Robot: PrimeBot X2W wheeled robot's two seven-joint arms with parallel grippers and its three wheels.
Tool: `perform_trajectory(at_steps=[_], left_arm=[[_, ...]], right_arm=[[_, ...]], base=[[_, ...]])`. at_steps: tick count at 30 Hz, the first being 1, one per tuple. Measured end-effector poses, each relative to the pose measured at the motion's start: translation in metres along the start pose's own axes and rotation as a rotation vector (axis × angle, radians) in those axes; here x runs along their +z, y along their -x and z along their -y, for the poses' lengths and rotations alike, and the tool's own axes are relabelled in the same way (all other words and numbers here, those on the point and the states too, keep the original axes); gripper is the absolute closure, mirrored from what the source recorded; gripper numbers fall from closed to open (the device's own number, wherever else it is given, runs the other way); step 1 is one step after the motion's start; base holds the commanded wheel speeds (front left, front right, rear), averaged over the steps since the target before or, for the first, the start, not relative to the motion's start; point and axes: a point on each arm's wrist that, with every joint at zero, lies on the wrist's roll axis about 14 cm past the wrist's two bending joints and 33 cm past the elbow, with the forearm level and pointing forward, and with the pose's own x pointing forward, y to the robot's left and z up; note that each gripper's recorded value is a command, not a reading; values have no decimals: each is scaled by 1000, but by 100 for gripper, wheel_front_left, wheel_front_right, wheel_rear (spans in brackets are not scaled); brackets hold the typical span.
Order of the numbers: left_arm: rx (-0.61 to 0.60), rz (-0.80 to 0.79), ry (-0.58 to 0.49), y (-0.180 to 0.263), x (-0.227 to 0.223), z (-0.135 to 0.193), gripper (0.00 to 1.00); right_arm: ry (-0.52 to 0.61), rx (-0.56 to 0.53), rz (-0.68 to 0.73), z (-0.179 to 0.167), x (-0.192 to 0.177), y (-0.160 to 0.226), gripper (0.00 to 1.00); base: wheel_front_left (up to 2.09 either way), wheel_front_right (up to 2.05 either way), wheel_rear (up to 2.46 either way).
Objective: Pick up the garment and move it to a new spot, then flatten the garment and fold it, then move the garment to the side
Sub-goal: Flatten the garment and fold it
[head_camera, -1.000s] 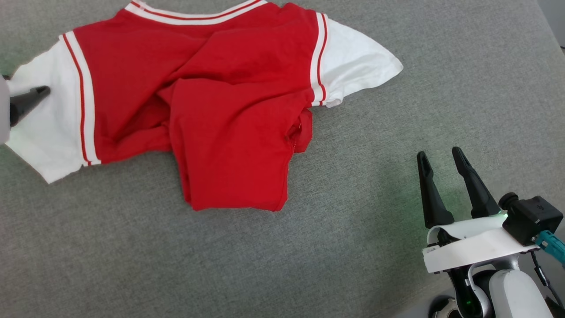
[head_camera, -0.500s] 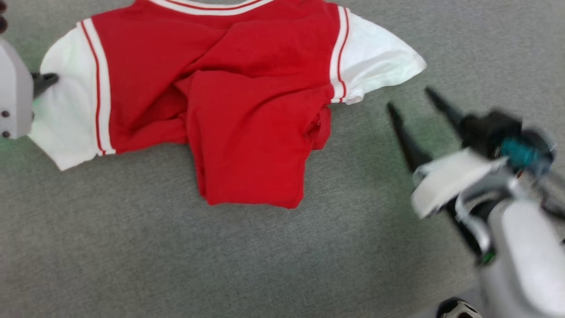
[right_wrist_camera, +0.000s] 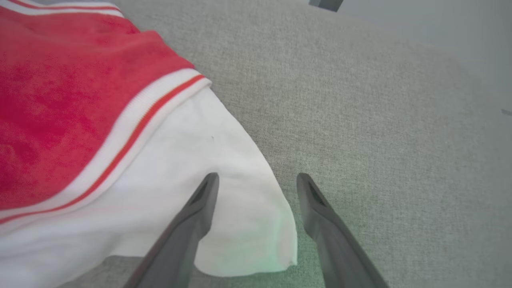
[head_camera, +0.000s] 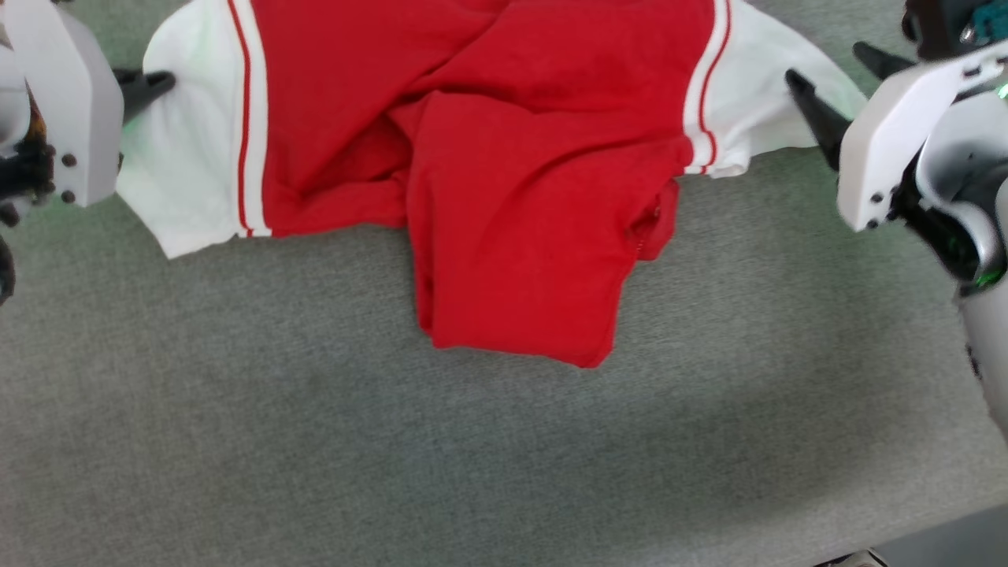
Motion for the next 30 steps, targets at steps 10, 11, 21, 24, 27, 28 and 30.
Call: perform_trajectory(at_steps=[10, 11, 21, 24, 27, 28, 30], left_arm=[[-6, 6, 0, -5, -6, -4, 100], [-7, 7, 0, -5, -6, -4, 100], [-20, 55, 20, -2, 2, 5, 100], [-26, 85, 39, 2, 5, 9, 100], [-36, 144, 61, 9, 12, 16, 100], [-38, 169, 69, 12, 14, 18, 100], [-41, 238, 76, 19, 25, 23, 100]], right_arm=[[-53, 64, -180, -12, -30, -32, 0], [-47, 66, -187, -13, -31, -32, 0], [-105, 103, -160, -16, -25, -29, 100], [-123, 95, -121, -13, -17, -26, 100], [-173, 75, 0, -4, 6, -22, 100], [-176, 66, 44, 0, 15, -19, 100], [-168, 33, 160, 11, 42, -14, 100]], base=[[0, 0, 0], [0, 0, 0], [0, 0, 0], [0, 0, 0], [0, 0, 0], [0, 0, 0], [0, 0, 0]])
